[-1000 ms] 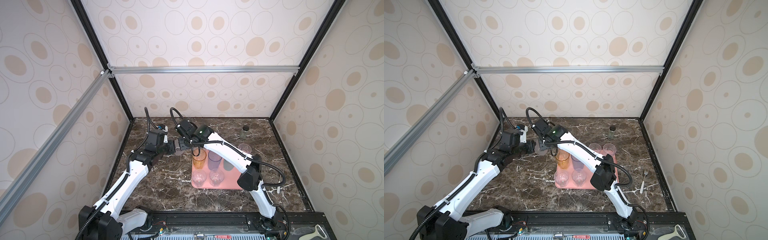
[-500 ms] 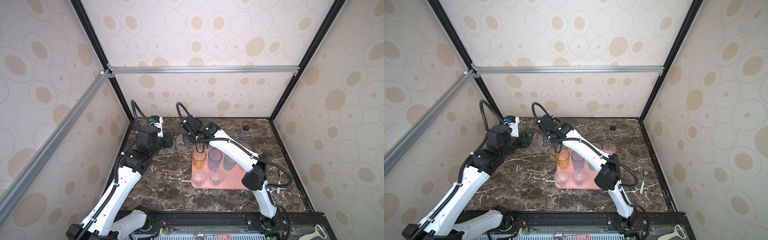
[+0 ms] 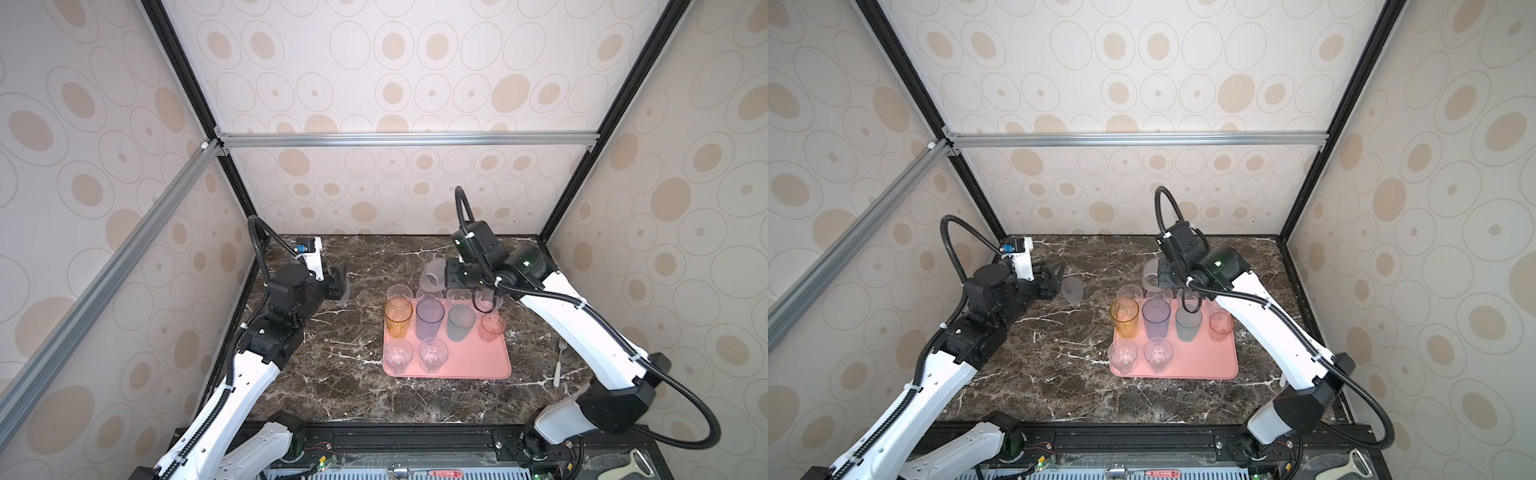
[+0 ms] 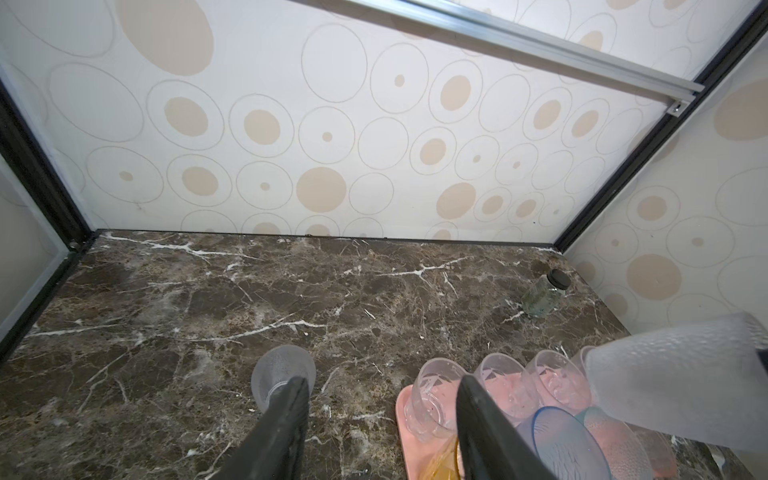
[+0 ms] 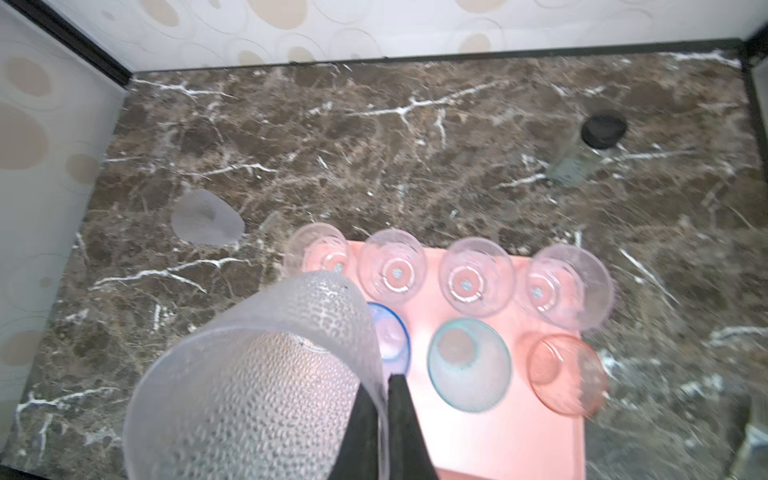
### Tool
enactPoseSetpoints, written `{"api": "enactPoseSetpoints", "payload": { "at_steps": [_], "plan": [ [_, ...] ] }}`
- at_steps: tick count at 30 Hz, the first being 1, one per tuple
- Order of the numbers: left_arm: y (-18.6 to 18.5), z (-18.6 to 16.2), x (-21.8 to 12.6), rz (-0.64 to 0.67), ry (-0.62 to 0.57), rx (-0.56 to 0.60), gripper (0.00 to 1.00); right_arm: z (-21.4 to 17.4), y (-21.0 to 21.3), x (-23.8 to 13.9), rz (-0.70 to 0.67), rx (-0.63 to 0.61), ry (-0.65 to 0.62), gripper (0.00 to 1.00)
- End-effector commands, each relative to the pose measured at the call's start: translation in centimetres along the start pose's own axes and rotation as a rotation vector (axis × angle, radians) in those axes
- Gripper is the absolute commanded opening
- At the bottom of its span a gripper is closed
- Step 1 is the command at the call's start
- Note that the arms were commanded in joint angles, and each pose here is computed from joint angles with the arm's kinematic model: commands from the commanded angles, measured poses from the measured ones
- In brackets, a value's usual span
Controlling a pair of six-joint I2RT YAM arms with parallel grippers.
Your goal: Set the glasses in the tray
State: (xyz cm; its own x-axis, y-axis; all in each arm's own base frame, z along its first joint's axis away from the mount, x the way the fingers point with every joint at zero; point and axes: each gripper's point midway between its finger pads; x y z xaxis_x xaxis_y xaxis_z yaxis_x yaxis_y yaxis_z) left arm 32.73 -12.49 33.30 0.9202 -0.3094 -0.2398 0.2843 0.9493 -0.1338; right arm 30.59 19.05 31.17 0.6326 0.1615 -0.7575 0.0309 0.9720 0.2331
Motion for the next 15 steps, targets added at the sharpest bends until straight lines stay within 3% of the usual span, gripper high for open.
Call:
{"api": "enactPoseSetpoints", "payload": {
  "at_steps": [1,9,15],
  "plan": [
    [-2.5,0.6,0.6,-0.073,-0.042,-0.004,0.57,-2.9,-3.9,-1.3,-0.084,0.013,0.071,0.01],
    [-5.9,-2.5,1.9,-0.124,0.011,0.011,0.57,-9.0,-10.1,-3.6,-0.202,0.015,0.203,0.01],
    [-6.6,-4.2,2.5,-0.129,0.046,0.014,0.57,-12.9,-11.8,-1.2,-0.22,0.057,0.255,0.0]
  ]
}}
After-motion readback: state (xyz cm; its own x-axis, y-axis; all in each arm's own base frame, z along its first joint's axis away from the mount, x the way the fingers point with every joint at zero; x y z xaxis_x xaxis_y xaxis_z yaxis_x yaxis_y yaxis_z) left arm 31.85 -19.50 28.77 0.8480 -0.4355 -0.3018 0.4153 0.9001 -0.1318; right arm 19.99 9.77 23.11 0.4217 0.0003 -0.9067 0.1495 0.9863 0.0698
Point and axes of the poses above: each gripper's point midway between its finger pads, its own x axis out along the fingers, its own y axis along the line the jaws close on, z = x × y, and after that the axes turned 7 degrees about x, right-handed
